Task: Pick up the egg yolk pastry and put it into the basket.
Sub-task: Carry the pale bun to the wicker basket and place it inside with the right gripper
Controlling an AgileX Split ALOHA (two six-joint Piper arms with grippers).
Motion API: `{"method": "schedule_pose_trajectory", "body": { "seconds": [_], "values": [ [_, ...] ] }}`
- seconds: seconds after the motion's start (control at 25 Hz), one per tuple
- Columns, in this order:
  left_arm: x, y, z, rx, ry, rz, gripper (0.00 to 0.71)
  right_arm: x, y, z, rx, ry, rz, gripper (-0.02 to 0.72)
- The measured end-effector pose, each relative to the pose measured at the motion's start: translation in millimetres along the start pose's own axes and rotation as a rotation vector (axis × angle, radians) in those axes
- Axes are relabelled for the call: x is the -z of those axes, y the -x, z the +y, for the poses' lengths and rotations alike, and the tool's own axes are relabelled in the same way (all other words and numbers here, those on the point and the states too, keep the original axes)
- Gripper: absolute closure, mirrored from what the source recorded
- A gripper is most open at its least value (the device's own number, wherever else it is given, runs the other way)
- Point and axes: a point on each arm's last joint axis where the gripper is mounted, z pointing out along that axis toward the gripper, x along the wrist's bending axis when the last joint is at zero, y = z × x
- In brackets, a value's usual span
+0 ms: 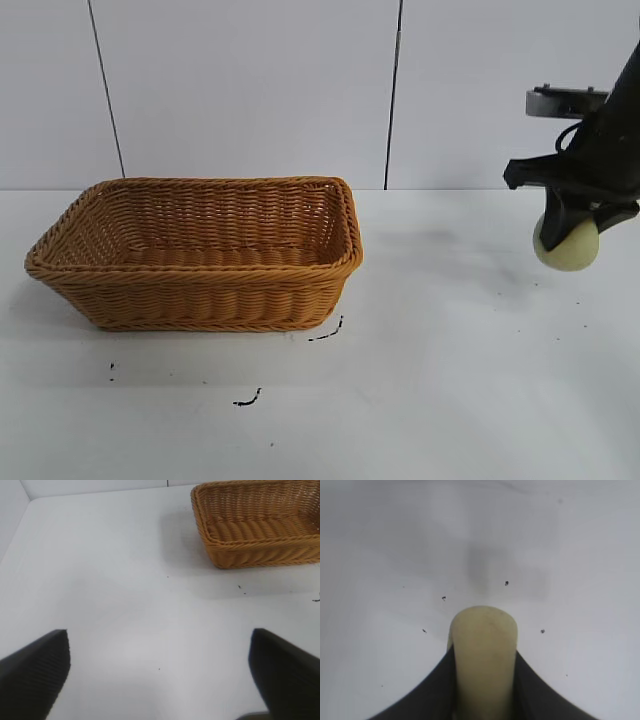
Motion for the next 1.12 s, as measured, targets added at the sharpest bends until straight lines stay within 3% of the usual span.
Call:
{"method": "schedule_pose_trajectory", "body": {
  "seconds": [0.36, 0.68, 1.12],
  "values": [
    [0, 0.0, 0, 0.0, 0.0, 0.0, 0.014, 52, -3, 37, 0.018, 0.059, 0.01, 0.531],
    [0, 0.0, 0, 0.0, 0.0, 0.0, 0.014, 49, -15, 79, 0.05, 0.095, 0.032, 0.531],
    [0, 0.0, 0, 0.0, 0.0, 0.0, 0.014, 36, -160, 86, 0.335, 0.132, 0.169, 0.531]
  ]
}}
